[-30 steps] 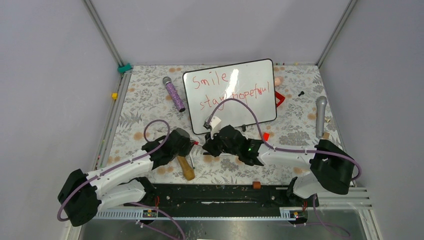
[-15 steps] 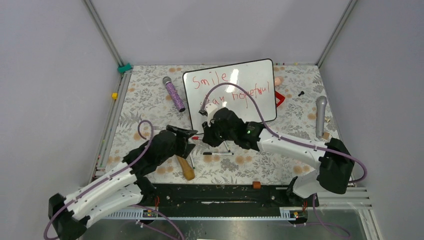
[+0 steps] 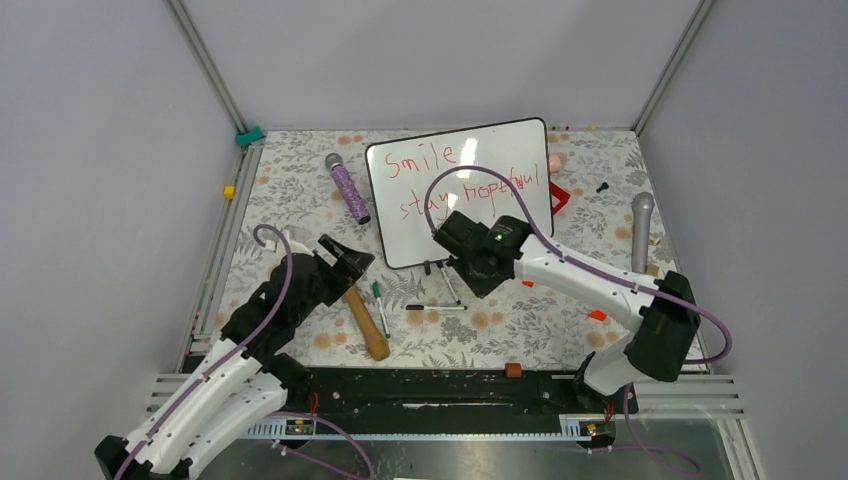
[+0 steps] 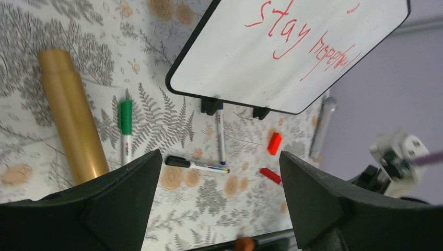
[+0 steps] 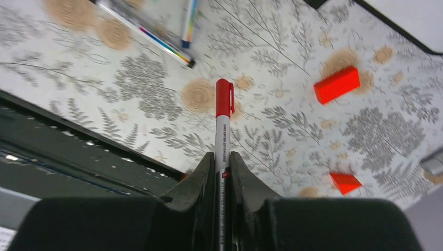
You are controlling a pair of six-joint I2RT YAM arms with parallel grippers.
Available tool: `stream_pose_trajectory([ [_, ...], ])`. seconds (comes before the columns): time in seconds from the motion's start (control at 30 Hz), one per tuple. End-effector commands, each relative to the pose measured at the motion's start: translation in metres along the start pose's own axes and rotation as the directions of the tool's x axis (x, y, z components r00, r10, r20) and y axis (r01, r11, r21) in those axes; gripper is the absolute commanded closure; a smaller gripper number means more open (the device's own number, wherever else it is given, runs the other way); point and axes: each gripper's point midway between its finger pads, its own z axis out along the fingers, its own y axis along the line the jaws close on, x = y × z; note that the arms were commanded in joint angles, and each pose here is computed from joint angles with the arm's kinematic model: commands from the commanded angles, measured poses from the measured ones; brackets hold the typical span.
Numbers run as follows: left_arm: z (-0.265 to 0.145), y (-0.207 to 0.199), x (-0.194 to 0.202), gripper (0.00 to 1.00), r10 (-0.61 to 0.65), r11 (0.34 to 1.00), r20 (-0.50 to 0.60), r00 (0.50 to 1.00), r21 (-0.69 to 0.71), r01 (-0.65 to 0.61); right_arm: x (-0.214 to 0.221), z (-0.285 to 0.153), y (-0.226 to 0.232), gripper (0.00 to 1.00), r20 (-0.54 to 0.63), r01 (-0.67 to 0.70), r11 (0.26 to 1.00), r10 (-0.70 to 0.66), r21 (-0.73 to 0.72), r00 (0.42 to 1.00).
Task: Write a sentence on the whiteboard
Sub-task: Insert the whiteboard marker without the cap into the pen cap, then put down the whiteboard marker at the center of the board.
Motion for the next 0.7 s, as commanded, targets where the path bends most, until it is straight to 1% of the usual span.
stream_pose_trajectory([
  [0.0,-0.01,-0.036,-0.019,0.16,0.269,0.951,0.076,0.96,0.135,-0.277,0.023,0.011,-0.026,1.0,-0.147,0.033,0.992,-0.015,0.122,0.989],
  [0.1,-0.014,-0.041,-0.023,0.15,0.281,0.939,0.113,0.953,0.174,-0.298,0.035,0.049,-0.008,1.0,-0.219,0.013,1.0,-0.01,0.012,0.976],
  [0.13,-0.015,-0.04,-0.023,0.15,0.281,0.938,0.119,0.952,0.178,-0.298,0.039,0.062,-0.005,1.0,-0.249,0.008,1.0,-0.009,-0.004,0.968],
  [0.2,-0.015,-0.036,-0.021,0.15,0.293,0.935,0.116,0.949,0.173,-0.309,0.049,0.084,-0.002,1.0,-0.33,0.017,1.0,-0.014,0.007,0.944],
  [0.27,-0.014,-0.03,-0.021,0.15,0.298,0.938,0.112,0.948,0.152,-0.313,0.048,0.088,-0.01,1.0,-0.318,0.011,0.998,0.01,0.065,0.948],
  [0.3,-0.014,-0.027,-0.021,0.15,0.298,0.939,0.112,0.948,0.142,-0.312,0.045,0.085,-0.013,1.0,-0.284,-0.003,0.996,0.027,0.084,0.959],
  [0.37,-0.014,-0.021,-0.022,0.14,0.299,0.942,0.117,0.947,0.121,-0.313,0.03,0.066,-0.018,1.0,-0.15,-0.068,0.995,0.078,0.072,0.986],
  [0.43,-0.015,-0.018,-0.024,0.14,0.296,0.943,0.13,0.946,0.114,-0.311,0.017,0.047,-0.023,1.0,-0.024,-0.122,0.991,0.123,0.047,0.992],
  [0.53,-0.017,-0.019,-0.028,0.14,0.293,0.944,0.152,0.944,0.115,-0.311,0.004,0.026,-0.028,1.0,0.137,-0.163,0.987,0.16,0.01,0.978],
  [0.6,-0.018,-0.021,-0.03,0.14,0.293,0.942,0.163,0.942,0.119,-0.313,-0.003,0.022,-0.024,1.0,0.212,-0.176,0.984,0.18,-0.04,0.961],
  [0.67,-0.018,-0.023,-0.032,0.14,0.296,0.94,0.172,0.94,0.123,-0.319,-0.007,0.025,-0.021,1.0,0.263,-0.197,0.977,0.211,-0.08,0.942],
])
